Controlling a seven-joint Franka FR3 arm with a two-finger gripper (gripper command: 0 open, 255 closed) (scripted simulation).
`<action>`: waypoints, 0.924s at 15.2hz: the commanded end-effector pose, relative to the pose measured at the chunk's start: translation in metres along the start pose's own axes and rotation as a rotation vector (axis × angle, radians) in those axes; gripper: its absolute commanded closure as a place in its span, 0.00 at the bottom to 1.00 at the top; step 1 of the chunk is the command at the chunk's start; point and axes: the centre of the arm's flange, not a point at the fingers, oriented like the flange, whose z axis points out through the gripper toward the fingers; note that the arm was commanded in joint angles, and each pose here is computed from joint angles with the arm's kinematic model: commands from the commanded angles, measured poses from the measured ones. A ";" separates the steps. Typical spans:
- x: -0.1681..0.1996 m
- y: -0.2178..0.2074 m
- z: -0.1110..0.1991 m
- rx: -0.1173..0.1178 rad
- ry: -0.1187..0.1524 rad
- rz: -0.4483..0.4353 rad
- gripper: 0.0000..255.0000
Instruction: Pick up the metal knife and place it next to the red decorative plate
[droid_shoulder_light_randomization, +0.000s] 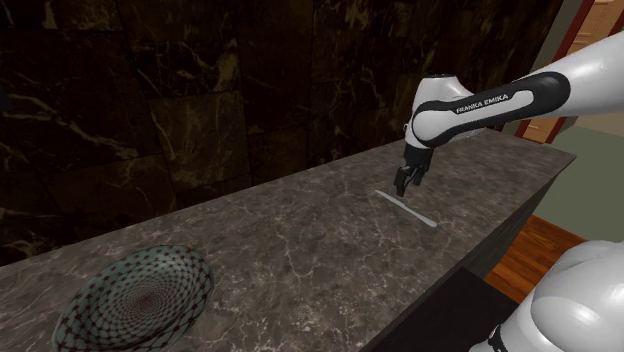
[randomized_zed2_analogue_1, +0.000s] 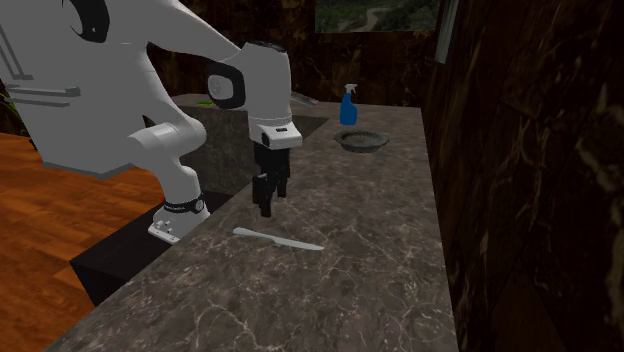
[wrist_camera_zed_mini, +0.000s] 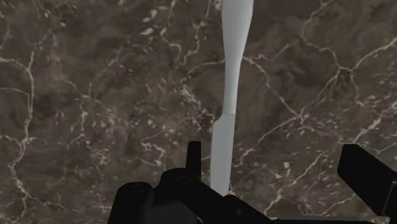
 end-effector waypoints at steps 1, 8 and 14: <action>0.011 0.019 0.022 0.013 0.001 0.013 0.00; 0.016 0.024 0.063 0.019 0.001 0.018 0.00; 0.016 0.024 0.071 0.019 0.001 0.018 0.00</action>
